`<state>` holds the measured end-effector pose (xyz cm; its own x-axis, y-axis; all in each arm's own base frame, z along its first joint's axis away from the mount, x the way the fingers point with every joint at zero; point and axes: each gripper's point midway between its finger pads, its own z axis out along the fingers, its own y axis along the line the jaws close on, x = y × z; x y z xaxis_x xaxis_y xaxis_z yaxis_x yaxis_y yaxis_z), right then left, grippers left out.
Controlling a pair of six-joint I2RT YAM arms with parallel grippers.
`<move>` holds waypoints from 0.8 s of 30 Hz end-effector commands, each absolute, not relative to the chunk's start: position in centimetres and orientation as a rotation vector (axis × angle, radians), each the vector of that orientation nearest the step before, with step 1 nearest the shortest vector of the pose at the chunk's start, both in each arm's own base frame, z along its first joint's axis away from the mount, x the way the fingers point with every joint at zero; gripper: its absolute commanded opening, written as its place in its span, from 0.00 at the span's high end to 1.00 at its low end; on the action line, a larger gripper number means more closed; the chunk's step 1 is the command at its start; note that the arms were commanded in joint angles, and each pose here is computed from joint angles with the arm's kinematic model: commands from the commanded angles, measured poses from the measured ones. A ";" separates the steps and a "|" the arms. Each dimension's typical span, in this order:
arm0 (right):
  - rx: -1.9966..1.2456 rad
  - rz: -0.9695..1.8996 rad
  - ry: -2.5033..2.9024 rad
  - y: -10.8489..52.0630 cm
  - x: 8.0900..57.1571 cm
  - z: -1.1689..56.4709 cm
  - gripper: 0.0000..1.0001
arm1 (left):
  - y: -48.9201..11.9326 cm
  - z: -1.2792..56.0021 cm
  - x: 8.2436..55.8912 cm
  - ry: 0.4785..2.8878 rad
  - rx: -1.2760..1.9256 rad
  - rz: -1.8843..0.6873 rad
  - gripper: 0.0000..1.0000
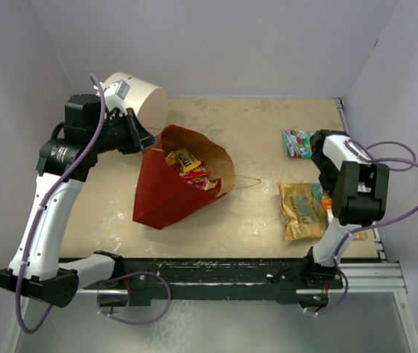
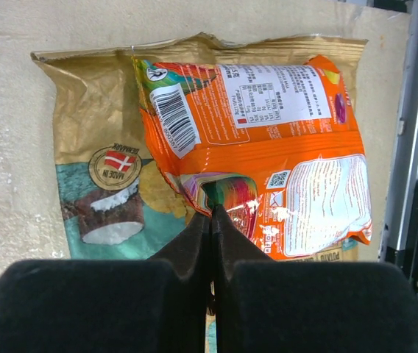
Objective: Take the snacks out of the paper bag
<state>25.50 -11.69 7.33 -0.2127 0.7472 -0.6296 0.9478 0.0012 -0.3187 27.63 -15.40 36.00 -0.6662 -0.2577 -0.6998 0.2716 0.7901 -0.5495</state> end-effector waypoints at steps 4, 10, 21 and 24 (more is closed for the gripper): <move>1.819 -0.911 1.934 -11.7 27.3 7.9 0.75 | -15.5 37.9 27.9 2.078 0.052 -0.811 1.00; 1.694 -0.744 1.955 -11.5 26.8 12.6 0.36 | -15.3 37.4 27.6 2.079 0.069 -0.793 1.00; 0.551 0.324 2.041 1.6 35.6 22.7 0.28 | -14.3 36.5 24.8 2.123 0.136 -0.746 1.00; 0.379 0.511 2.122 7.6 35.8 21.2 0.31 | -14.1 36.0 24.0 2.145 0.150 -0.743 1.00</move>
<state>32.86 -1.97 21.27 -0.3518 0.6302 -0.6921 0.5322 0.7429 0.4059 25.65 -14.46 35.48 -0.6627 -0.1899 -0.7244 0.3027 0.8169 -0.4910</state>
